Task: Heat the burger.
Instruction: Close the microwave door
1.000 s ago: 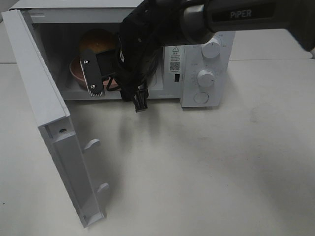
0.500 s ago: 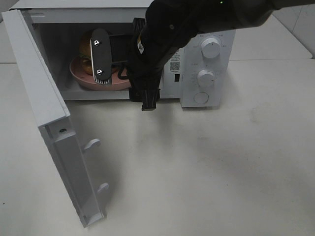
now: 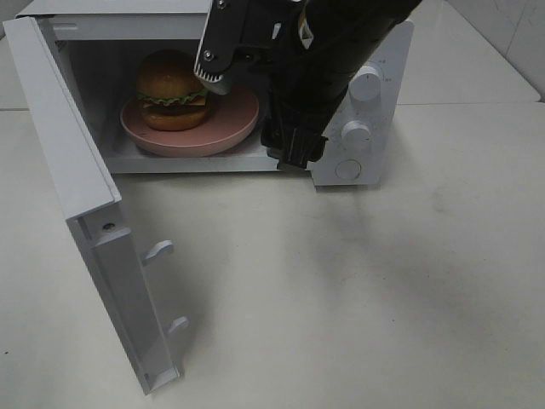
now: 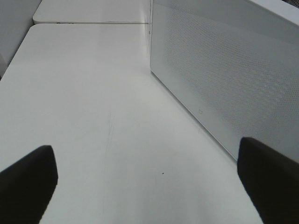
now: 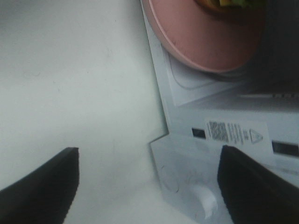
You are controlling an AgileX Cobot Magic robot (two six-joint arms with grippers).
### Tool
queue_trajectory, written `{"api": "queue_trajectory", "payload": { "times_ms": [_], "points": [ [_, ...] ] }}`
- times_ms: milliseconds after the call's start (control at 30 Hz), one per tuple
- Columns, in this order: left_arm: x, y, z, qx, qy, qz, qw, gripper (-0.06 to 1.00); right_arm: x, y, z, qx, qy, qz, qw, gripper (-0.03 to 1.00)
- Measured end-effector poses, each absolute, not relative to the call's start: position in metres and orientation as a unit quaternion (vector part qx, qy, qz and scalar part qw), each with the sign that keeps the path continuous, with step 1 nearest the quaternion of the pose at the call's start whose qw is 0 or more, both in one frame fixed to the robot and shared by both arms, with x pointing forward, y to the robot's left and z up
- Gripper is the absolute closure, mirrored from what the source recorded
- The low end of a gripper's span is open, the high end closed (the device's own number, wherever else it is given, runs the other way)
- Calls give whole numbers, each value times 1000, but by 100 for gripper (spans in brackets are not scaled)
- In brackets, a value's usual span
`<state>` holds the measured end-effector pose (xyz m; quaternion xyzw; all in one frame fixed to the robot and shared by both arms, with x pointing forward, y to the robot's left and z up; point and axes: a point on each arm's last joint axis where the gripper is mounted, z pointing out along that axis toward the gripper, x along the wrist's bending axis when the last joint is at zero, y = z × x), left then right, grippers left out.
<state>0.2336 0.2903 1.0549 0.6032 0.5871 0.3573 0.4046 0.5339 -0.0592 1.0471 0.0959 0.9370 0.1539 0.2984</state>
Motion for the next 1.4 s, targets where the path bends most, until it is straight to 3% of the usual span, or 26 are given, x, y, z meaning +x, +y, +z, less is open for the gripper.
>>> {"api": "queue_trajectory", "payload": {
  "times_ms": [300,767,1400],
  "points": [
    [234,290,1055,603,587,357,405,-2,496,-93,1067,249,917,181,254,20],
    [234,290,1055,603,587,357,405,-2,423,-149,1078,346,911,154,165,20],
    [234,290,1055,603,587,357,405,-2,364,-203,1083,385,886,192,173,20]
  ]
}}
